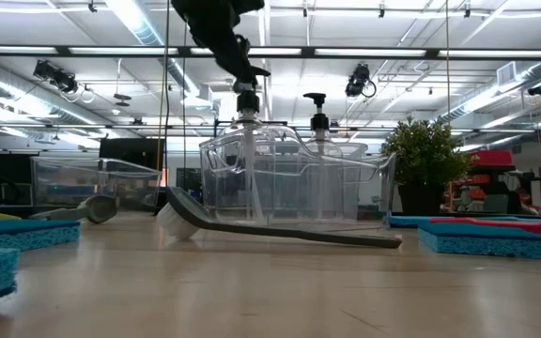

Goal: Pick & Place Kitchen Sink Supplies
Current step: Put the dishwashing liquid dispenser into the right transparent bin

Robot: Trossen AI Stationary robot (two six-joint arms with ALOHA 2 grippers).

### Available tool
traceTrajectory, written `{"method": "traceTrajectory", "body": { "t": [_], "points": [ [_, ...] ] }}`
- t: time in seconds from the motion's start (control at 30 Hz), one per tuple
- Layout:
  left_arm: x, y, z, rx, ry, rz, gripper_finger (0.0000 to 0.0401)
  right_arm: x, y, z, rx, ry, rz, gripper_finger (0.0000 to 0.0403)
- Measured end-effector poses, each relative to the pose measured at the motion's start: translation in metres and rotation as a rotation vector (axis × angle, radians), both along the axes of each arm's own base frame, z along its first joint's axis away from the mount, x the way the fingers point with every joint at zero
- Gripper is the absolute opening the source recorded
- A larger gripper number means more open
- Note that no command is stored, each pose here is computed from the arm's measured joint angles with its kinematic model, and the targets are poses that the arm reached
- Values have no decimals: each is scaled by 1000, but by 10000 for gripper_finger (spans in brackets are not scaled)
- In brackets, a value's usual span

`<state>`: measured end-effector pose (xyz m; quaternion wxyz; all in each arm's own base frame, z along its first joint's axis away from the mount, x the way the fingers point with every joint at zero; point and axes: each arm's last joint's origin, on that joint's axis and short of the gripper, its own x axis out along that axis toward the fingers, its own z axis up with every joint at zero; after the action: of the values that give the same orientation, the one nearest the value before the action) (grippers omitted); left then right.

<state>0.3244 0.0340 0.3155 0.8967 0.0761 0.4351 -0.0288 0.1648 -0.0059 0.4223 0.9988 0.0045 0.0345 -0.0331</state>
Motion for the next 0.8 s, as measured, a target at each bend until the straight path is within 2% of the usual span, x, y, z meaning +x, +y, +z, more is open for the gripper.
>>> {"method": "traceTrajectory", "body": {
  "t": [0.1,0.23,0.37,0.5,0.67,0.8],
  "points": [
    [-2,0,7,-4,21,2,286,0,0,-2,3,18,12,11],
    [-4,-1,18,-25,27,30,287,-3,1,-6,13,63,37,37],
    [-3,-1,31,-38,-14,58,287,-6,3,-12,24,127,90,83],
    [-2,-1,47,-39,-68,64,287,-10,8,-16,44,174,215,136],
    [-2,-1,62,-35,-114,64,287,-14,19,-23,173,271,393,189],
    [-2,-1,68,-29,-136,67,287,-19,27,-32,256,393,445,208]
  ]
}}
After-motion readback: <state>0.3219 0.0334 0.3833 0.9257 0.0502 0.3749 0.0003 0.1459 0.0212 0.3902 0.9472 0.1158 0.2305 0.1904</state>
